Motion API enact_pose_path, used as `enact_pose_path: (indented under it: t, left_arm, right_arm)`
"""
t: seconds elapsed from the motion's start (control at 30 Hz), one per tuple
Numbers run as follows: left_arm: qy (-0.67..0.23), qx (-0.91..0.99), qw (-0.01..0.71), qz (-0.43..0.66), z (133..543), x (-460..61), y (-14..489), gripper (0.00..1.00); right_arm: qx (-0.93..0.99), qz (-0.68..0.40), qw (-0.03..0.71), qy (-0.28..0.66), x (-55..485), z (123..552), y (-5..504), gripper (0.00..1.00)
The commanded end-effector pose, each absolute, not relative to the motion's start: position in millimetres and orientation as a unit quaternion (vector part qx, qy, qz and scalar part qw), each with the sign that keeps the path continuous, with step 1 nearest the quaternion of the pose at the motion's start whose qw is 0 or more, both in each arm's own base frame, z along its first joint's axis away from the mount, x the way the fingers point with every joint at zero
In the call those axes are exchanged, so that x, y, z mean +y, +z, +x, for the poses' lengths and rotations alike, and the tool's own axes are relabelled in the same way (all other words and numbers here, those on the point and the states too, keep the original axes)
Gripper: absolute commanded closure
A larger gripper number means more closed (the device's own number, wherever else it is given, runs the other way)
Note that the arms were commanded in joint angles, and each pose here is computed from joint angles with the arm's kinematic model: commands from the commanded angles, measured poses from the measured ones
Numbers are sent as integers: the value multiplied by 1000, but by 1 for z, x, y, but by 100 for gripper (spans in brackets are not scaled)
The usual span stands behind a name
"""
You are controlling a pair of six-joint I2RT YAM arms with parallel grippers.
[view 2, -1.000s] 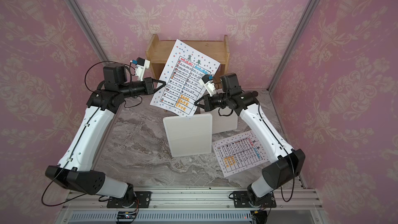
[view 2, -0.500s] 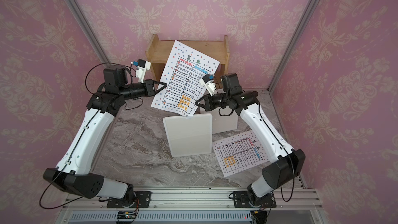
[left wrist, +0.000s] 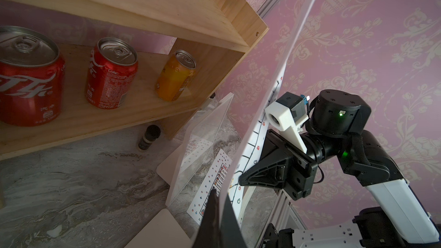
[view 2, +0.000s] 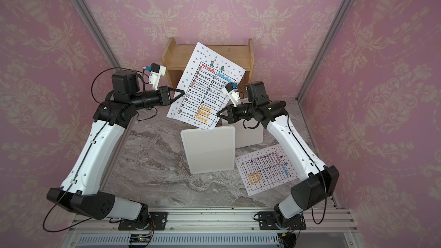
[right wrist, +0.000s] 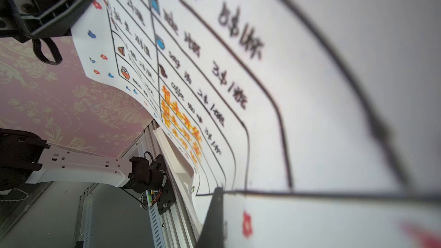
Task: Insert the menus into the narrow rack
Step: Insert the menu into the narrow rack.
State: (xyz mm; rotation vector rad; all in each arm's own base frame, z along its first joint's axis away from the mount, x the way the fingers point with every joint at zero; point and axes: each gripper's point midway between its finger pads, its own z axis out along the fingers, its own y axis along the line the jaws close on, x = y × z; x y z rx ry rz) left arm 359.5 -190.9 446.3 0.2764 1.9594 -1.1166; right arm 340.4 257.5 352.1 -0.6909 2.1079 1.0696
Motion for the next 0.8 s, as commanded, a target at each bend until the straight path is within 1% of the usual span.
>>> enact_pose_path:
  t: [0.0, 0.77]
  left_arm:
    - [-460, 772, 424, 114, 349, -193, 462, 100]
    - [-476, 771, 407, 118, 338, -203, 467, 100]
  right_arm:
    - [797, -277, 343, 414, 254, 331, 360, 100]
    - [796, -280, 344, 413, 248, 329, 357, 100]
